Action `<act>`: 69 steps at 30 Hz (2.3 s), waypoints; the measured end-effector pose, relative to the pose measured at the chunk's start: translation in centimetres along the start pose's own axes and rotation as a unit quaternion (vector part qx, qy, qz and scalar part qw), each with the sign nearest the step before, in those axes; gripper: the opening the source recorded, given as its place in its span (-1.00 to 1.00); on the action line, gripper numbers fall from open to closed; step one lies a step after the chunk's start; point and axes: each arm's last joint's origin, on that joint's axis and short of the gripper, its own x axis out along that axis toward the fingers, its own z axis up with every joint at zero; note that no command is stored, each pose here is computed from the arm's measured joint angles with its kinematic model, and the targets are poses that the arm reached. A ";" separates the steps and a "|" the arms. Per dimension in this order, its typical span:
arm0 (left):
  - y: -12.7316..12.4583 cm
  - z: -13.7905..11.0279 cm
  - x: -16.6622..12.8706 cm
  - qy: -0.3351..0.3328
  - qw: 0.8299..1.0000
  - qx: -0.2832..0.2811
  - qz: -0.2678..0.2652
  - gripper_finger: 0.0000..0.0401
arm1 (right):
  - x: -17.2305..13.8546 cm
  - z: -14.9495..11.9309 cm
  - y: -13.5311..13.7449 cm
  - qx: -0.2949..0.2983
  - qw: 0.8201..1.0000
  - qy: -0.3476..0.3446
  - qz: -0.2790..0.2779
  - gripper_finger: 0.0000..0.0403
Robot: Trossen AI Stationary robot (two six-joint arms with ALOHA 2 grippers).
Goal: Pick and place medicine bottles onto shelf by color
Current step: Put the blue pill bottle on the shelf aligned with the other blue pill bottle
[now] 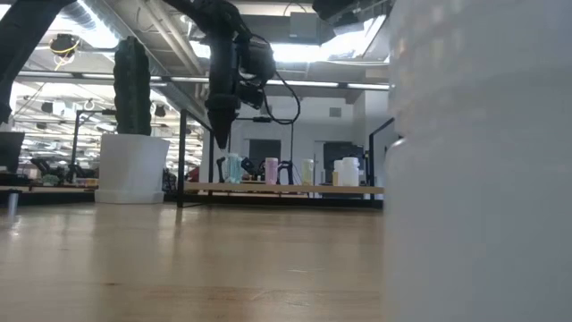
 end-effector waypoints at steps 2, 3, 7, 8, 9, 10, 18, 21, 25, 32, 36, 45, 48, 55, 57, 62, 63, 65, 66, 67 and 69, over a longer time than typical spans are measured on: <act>0.1 -0.2 -0.9 -0.004 1.000 -0.008 0.002 0.28 | 0.0 0.0 0.0 0.000 1.000 0.000 0.000 0.11; 0.1 -0.4 -1.4 -0.011 1.000 -0.013 0.005 0.28 | 0.0 0.0 0.0 0.000 1.000 0.000 0.000 0.11; 0.1 -1.5 -4.1 -0.047 0.998 -0.037 0.014 0.28 | 0.0 0.0 0.0 0.000 1.000 0.000 0.000 0.11; 0.0 -1.8 -4.9 -0.058 0.997 -0.044 0.017 0.28 | 0.0 0.0 0.0 0.000 1.000 0.000 0.000 0.11; -0.1 -2.2 -5.8 -0.070 0.996 -0.051 0.019 0.28 | 0.0 0.0 0.0 0.000 1.000 0.000 0.000 0.11; -0.2 -2.7 -6.7 -0.083 0.995 -0.059 0.021 0.28 | 0.0 0.0 0.0 0.000 1.000 0.000 0.000 0.11; -3.5 -7.6 -13.8 -0.161 0.982 -0.097 0.006 0.28 | 0.0 0.0 0.0 0.001 1.000 -0.002 0.000 0.11; -5.2 -10.1 -15.9 -0.173 0.978 -0.112 -0.014 0.28 | 0.0 0.0 0.0 0.001 1.000 -0.002 0.000 0.11; -7.6 -13.1 -18.1 -0.187 0.972 -0.132 -0.047 0.28 | 0.0 0.1 0.0 0.001 1.000 -0.002 0.000 0.11; -11.5 -15.7 -19.7 -0.188 0.969 -0.126 -0.101 0.28 | 0.0 0.1 0.0 0.002 1.000 -0.003 0.000 0.11; -13.2 -16.3 -20.1 -0.188 0.965 -0.141 -0.114 0.28 | 0.0 0.1 0.0 -0.004 1.000 -0.006 0.000 0.11; -16.1 -17.8 -20.9 -0.218 0.958 -0.149 -0.111 0.28 | 0.0 0.9 0.1 -0.016 0.999 -0.042 0.005 0.11; -16.7 -18.3 -21.1 -0.233 0.958 -0.131 -0.103 0.28 | 0.1 1.0 0.2 0.001 0.999 -0.043 0.012 0.11; -17.8 -19.3 -21.4 -0.238 0.962 -0.089 -0.102 0.28 | 0.0 0.1 0.9 -0.013 0.991 0.010 0.131 0.11; -18.0 -19.7 -21.4 -0.236 0.963 -0.078 -0.102 0.28 | -0.2 -0.6 1.3 -0.024 0.984 0.044 0.174 0.11; -18.6 -20.2 -21.6 -0.245 0.962 -0.058 -0.101 0.28 | -1.1 -2.8 2.0 0.037 0.966 0.173 0.191 0.11; -18.6 -20.3 -21.6 -0.248 0.962 -0.055 -0.101 0.28 | -1.3 -3.2 2.1 0.050 0.962 0.196 0.183 0.11; -18.8 -20.5 -21.7 -0.253 0.961 -0.049 -0.097 0.28 | -1.9 -4.0 2.3 0.062 0.955 0.235 0.167 0.11; -18.9 -20.5 -21.7 -0.257 0.961 -0.047 -0.096 0.28 | -2.2 -4.4 2.4 0.064 0.952 0.253 0.159 0.11; -18.9 -20.6 -21.7 -0.259 0.960 -0.046 -0.094 0.28 | -2.6 -4.8 2.6 0.064 0.949 0.270 0.152 0.11; -19.0 -20.7 -21.8 -0.264 0.959 -0.044 -0.091 0.28 | -3.4 -5.6 3.0 0.059 0.941 0.304 0.139 0.11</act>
